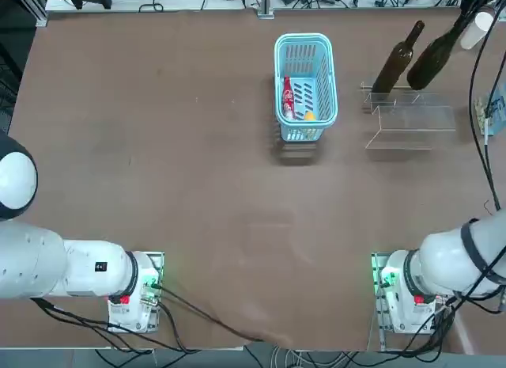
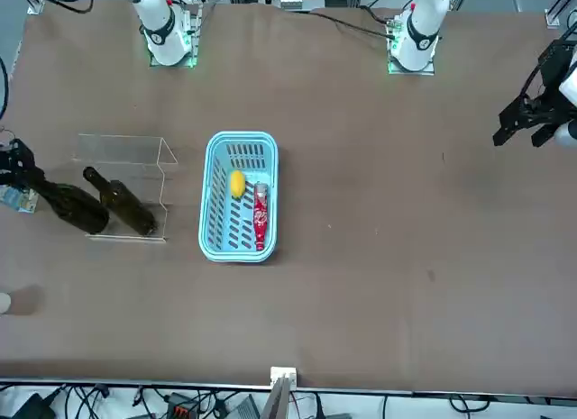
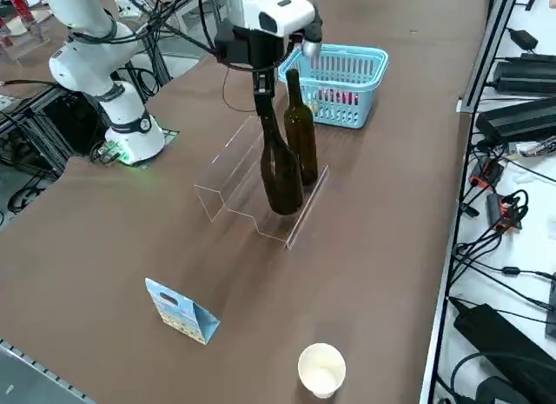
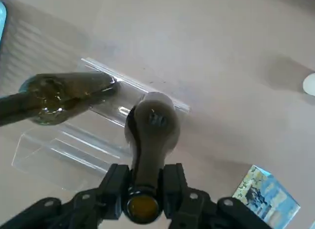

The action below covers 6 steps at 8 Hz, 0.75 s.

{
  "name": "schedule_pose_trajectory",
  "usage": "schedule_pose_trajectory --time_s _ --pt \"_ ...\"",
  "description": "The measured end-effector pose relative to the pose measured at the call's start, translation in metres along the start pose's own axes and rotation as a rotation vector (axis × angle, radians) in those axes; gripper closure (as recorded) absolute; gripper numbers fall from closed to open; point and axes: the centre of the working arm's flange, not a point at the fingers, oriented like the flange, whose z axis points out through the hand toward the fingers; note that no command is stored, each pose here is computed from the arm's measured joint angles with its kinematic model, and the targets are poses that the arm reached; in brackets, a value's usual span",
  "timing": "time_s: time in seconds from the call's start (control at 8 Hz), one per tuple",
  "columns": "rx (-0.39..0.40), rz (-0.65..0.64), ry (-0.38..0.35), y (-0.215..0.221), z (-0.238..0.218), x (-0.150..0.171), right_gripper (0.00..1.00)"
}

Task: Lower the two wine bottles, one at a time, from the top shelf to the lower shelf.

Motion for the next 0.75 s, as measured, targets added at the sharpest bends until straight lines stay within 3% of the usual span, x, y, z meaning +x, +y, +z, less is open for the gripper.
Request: schedule_pose_trajectory --time_s 0.75 --pt "0.009 -0.002 -0.015 0.005 0.019 0.007 0.6"
